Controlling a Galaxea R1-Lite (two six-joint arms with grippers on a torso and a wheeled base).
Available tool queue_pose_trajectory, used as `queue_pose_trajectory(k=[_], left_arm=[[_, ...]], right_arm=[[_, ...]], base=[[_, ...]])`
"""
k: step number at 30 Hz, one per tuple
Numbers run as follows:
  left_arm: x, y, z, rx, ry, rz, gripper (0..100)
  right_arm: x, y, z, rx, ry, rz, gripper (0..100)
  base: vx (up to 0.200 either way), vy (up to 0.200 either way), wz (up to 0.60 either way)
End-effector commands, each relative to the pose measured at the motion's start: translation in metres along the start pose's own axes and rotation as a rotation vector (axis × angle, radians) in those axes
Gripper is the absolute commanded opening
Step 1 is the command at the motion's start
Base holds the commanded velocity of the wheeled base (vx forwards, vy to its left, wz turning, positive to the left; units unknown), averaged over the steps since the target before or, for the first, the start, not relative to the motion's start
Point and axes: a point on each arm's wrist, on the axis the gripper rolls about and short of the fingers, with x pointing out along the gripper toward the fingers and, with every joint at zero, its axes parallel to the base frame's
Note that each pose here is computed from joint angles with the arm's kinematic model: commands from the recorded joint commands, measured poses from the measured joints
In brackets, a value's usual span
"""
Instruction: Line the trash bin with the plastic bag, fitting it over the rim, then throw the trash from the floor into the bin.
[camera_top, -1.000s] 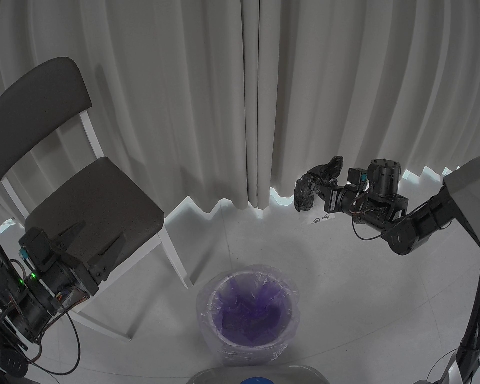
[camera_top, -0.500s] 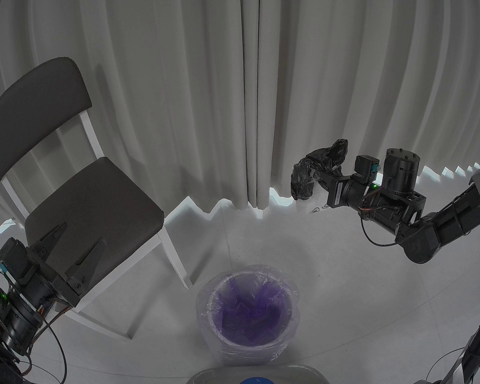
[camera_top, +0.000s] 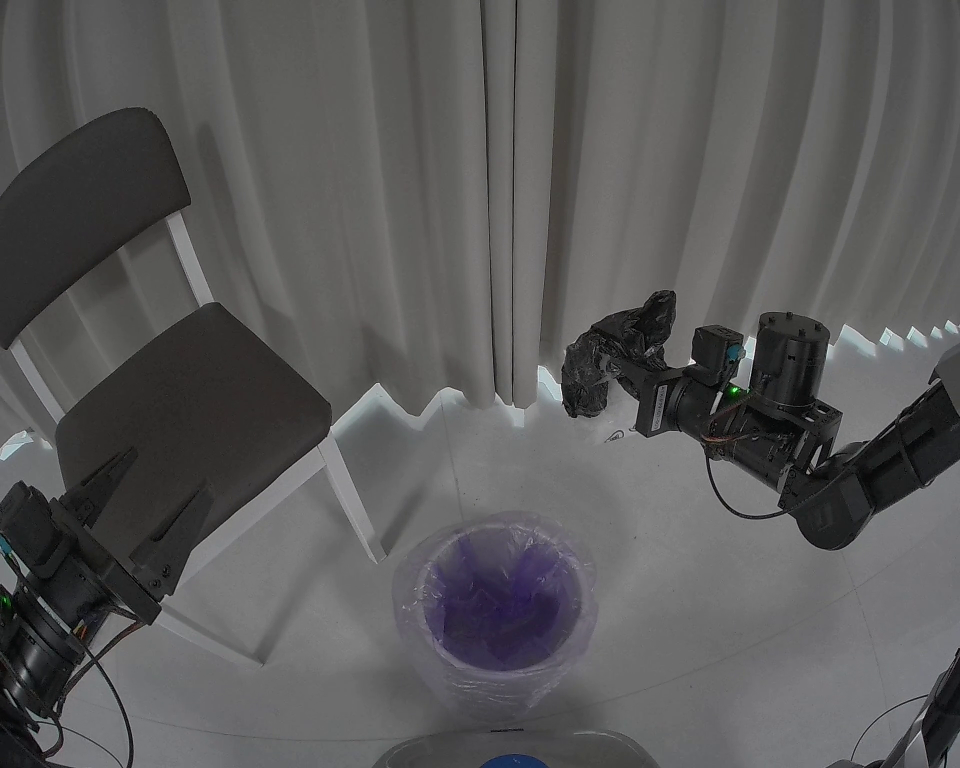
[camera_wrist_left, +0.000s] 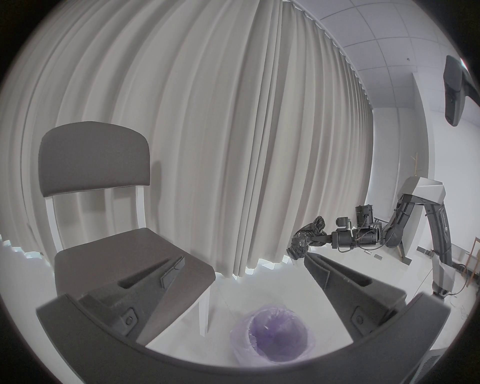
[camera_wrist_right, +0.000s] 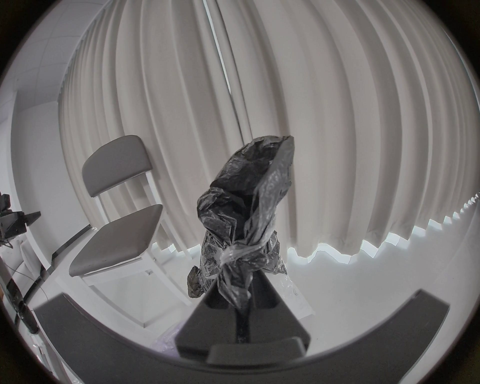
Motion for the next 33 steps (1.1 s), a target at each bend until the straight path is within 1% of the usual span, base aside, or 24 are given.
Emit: queue_pose_trajectory(k=[1,6,10,16,17,20,25,29,31,33], left_arm=[[0.000,0.000,0.000,-0.002,0.003,-0.001,100],[0.000,-0.001,-0.001,-0.009,0.010,-0.014,100],[0.001,-0.002,-0.002,-0.011,0.011,-0.017,100],[0.001,-0.002,-0.002,-0.010,0.018,-0.021,100],[0.002,-0.002,-0.002,-0.010,0.018,-0.021,100],[0.001,-0.002,-0.002,-0.008,0.016,-0.021,100],[0.001,-0.002,-0.002,-0.004,0.015,-0.027,100],[-0.003,-0.008,0.000,-0.009,-0.007,-0.074,100],[-0.009,-0.011,0.004,-0.017,-0.037,-0.111,100],[-0.012,-0.013,0.007,-0.019,-0.056,-0.130,100]], right_arm=[[-0.002,0.008,-0.007,-0.004,0.020,0.015,0],[-0.004,0.020,-0.013,-0.015,0.014,0.048,0],[-0.007,0.032,-0.022,-0.021,0.029,0.082,0],[-0.001,0.039,-0.037,-0.025,0.049,0.102,0],[0.004,0.043,-0.047,-0.028,0.052,0.114,0],[0.013,0.051,-0.065,-0.032,0.049,0.138,0],[0.027,0.060,-0.089,-0.035,0.066,0.160,0],[0.036,0.062,-0.105,-0.037,0.073,0.168,0],[0.039,0.063,-0.109,-0.035,0.076,0.170,0],[0.039,0.063,-0.109,-0.035,0.076,0.171,0]], base=[[-0.200,0.000,0.00],[-0.200,0.000,0.00],[-0.200,0.000,0.00],[0.000,0.000,0.00],[0.000,0.000,0.00],[0.000,0.000,0.00],[0.000,0.000,0.00],[0.000,0.000,0.00],[0.000,0.000,0.00],[0.000,0.000,0.00]])
